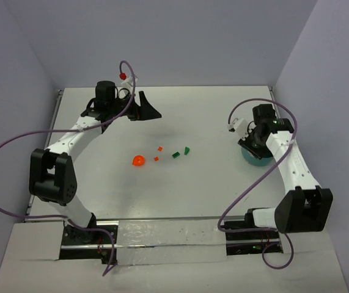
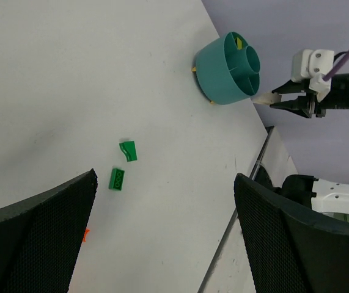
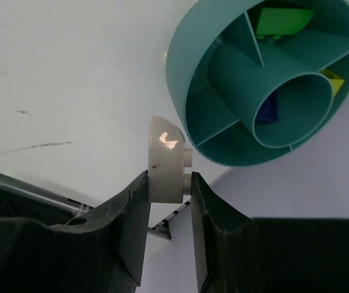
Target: Sort the legos into containers by color
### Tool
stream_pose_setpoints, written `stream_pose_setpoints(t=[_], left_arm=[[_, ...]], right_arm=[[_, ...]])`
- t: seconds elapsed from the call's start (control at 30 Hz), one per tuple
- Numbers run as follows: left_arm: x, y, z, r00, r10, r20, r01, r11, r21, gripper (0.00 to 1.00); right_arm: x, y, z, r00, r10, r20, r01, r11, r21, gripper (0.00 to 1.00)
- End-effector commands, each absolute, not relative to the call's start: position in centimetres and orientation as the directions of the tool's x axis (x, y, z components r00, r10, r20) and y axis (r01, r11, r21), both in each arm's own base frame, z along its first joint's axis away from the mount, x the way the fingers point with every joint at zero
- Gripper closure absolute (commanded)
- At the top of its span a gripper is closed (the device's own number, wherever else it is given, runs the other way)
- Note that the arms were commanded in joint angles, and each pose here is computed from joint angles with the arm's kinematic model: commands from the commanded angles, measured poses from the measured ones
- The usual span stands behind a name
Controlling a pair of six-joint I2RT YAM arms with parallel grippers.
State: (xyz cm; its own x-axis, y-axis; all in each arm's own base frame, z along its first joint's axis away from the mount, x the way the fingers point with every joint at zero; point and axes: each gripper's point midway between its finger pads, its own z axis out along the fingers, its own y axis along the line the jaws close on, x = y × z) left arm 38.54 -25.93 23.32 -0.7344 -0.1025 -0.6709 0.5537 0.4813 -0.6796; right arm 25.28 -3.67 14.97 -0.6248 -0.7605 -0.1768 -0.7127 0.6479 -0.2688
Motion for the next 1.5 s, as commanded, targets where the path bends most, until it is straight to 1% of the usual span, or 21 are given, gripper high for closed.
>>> stream_pose_setpoints(t=[0.0, 0.2, 0.6, 0.7, 0.77, 0.93, 1.0, 1.07, 1.3, 1.47], left_arm=[[38.8, -25.8, 24.9, -0.693, -0.084, -0.716, 0.594, 0.497, -0.633, 0.01], [39.0, -25.9, 24.6, -0.697, -0.08, -0.713, 0.593, 0.494, -0.636, 0.01], [39.3, -26.0, 24.7, -0.695, -0.075, -0.715, 0.596, 0.497, -0.631, 0.01], [39.3, -25.9, 24.7, -0.694, -0.073, -0.716, 0.596, 0.5, -0.628, 0.01], [39.3, -25.9, 24.7, -0.694, -0.073, -0.716, 0.596, 0.5, -0.628, 0.01], [39.4, -25.9, 24.6, -0.692, -0.073, -0.718, 0.596, 0.503, -0.626, 0.01], [39.4, -25.9, 24.7, -0.692, -0.074, -0.718, 0.595, 0.505, -0.625, 0.01], [39.5, -25.8, 24.6, -0.691, -0.073, -0.719, 0.594, 0.51, -0.622, 0.01], [39.7, -25.7, 24.9, -0.687, -0.074, -0.723, 0.593, 0.518, -0.616, 0.01], [39.5, -25.6, 25.3, -0.672, -0.068, -0.737, 0.606, 0.522, -0.6, 0.01]], right_arm=[[27.2, -4.7, 16.6, -0.622, -0.768, -0.152, -0.703, 0.634, -0.323, 1.0], [28.7, -5.1, 16.4, -0.652, -0.742, -0.153, -0.669, 0.659, -0.345, 1.0], [30.1, -6.0, 15.7, -0.681, -0.722, -0.123, -0.64, 0.668, -0.38, 1.0], [30.2, -6.0, 15.5, -0.684, -0.72, -0.118, -0.64, 0.67, -0.376, 0.98], [30.4, -6.0, 15.4, -0.685, -0.718, -0.119, -0.638, 0.671, -0.378, 0.95], [30.5, -6.0, 15.2, -0.691, -0.714, -0.114, -0.637, 0.675, -0.373, 0.79], [30.4, -6.0, 15.3, -0.691, -0.713, -0.114, -0.637, 0.676, -0.371, 0.65], [30.4, -5.9, 15.3, -0.692, -0.713, -0.114, -0.637, 0.678, -0.366, 0.6], [30.0, -5.8, 15.0, -0.691, -0.714, -0.111, -0.644, 0.678, -0.355, 0.44], [30.0, -5.3, 16.0, -0.688, -0.711, -0.146, -0.637, 0.688, -0.349, 0.43]])
